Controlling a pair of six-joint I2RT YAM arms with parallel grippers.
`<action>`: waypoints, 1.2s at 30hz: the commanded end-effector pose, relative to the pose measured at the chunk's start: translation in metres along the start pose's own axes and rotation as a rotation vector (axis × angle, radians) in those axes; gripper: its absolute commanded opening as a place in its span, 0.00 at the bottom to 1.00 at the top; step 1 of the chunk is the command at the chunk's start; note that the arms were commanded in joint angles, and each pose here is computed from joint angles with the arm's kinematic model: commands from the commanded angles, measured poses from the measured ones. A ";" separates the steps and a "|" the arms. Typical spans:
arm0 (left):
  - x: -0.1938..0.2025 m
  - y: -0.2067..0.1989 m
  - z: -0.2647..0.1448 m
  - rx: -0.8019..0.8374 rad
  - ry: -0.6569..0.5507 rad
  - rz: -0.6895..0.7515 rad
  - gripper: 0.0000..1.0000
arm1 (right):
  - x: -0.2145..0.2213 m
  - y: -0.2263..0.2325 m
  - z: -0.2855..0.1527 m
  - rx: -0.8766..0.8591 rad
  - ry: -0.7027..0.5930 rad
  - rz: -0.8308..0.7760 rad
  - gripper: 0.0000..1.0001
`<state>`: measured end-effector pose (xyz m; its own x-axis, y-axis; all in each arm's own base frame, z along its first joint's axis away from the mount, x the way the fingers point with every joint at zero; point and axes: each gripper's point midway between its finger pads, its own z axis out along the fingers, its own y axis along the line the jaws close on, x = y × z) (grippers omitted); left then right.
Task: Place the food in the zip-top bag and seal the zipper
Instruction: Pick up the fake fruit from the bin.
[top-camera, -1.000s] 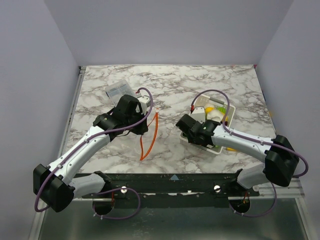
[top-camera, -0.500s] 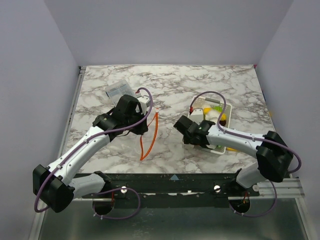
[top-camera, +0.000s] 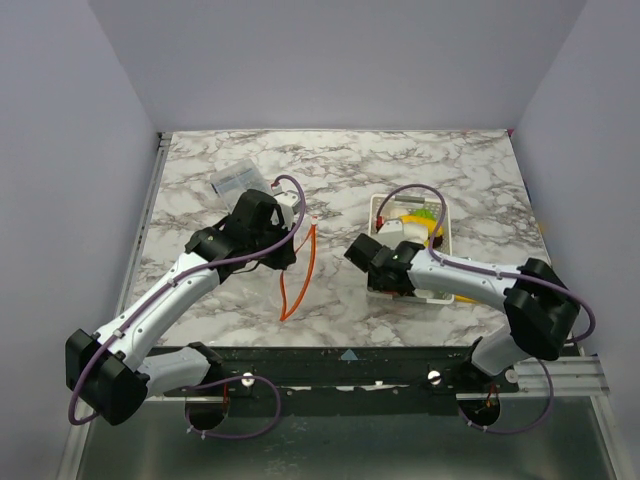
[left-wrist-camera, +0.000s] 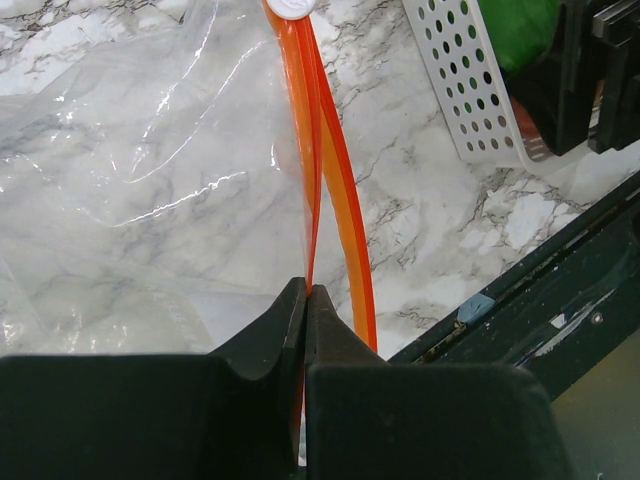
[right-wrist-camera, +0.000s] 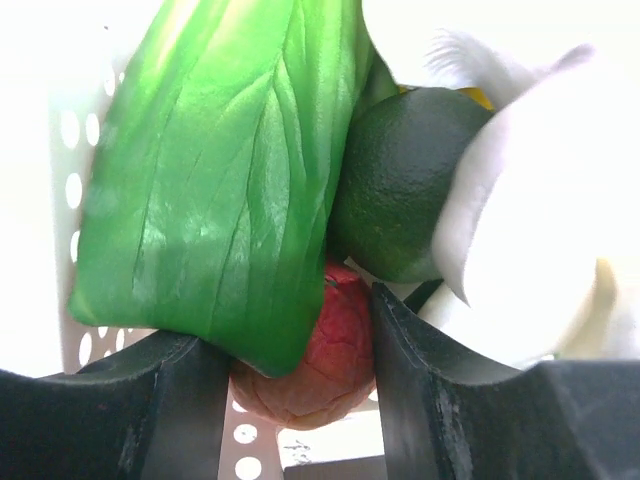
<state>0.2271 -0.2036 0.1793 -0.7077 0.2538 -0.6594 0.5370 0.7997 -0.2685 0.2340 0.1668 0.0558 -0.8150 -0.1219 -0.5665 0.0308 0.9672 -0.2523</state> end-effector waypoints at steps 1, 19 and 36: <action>0.000 -0.002 0.001 0.012 -0.005 0.014 0.00 | -0.026 0.001 -0.026 -0.061 -0.058 0.052 0.37; 0.000 -0.010 0.001 0.060 0.000 0.012 0.00 | -0.075 0.003 -0.097 -0.321 -0.191 0.133 0.07; -0.007 -0.034 -0.009 0.228 -0.046 -0.030 0.00 | -0.101 0.084 -0.183 -1.036 -0.378 0.199 0.01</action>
<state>0.2146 -0.2198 0.1849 -0.7175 0.2338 -0.6561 0.5817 0.7193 -0.3797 0.2268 0.2443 0.2085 -0.6385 0.1072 -0.7621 -0.2807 0.8896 0.3603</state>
